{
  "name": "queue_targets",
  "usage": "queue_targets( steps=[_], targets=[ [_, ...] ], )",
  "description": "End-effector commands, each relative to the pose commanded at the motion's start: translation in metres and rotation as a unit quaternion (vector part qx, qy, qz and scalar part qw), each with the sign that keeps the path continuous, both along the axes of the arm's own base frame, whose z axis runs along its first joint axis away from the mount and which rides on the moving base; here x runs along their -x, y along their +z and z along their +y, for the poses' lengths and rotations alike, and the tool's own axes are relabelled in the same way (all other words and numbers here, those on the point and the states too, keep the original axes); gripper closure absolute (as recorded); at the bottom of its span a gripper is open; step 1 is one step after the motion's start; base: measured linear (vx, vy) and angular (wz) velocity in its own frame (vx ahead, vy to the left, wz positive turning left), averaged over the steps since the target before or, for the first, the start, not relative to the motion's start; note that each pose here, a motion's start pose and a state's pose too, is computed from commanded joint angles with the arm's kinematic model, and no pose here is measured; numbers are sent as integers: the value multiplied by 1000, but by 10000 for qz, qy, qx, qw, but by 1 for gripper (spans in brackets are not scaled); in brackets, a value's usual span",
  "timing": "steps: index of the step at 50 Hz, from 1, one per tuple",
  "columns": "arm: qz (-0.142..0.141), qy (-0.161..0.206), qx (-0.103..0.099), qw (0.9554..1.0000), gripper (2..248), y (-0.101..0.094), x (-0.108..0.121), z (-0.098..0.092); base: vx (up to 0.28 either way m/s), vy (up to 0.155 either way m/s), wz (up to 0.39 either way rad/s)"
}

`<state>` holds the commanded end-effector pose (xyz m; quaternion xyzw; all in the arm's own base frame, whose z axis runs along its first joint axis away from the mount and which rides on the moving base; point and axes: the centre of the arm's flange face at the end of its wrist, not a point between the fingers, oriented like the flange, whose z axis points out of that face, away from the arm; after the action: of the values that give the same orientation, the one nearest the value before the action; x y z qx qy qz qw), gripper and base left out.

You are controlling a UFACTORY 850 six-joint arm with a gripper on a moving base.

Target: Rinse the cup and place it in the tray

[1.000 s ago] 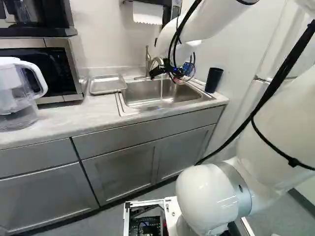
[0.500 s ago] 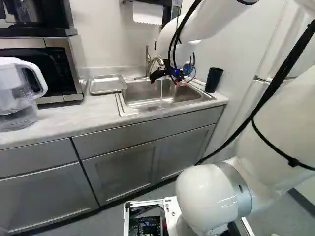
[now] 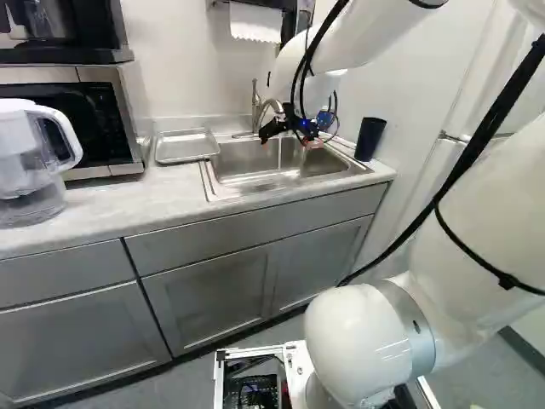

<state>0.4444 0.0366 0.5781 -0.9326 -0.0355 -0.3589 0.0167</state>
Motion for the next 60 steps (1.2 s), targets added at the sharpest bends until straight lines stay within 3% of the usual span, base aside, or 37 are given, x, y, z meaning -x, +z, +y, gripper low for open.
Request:
queue_targets(
  steps=[31,60],
  targets=[
    [-446,-197,-316,9983,3,5,2,1,0,0,0],
    [-1079,-586,-818,9891,3,14,9,1,0,0,0]
  ],
)
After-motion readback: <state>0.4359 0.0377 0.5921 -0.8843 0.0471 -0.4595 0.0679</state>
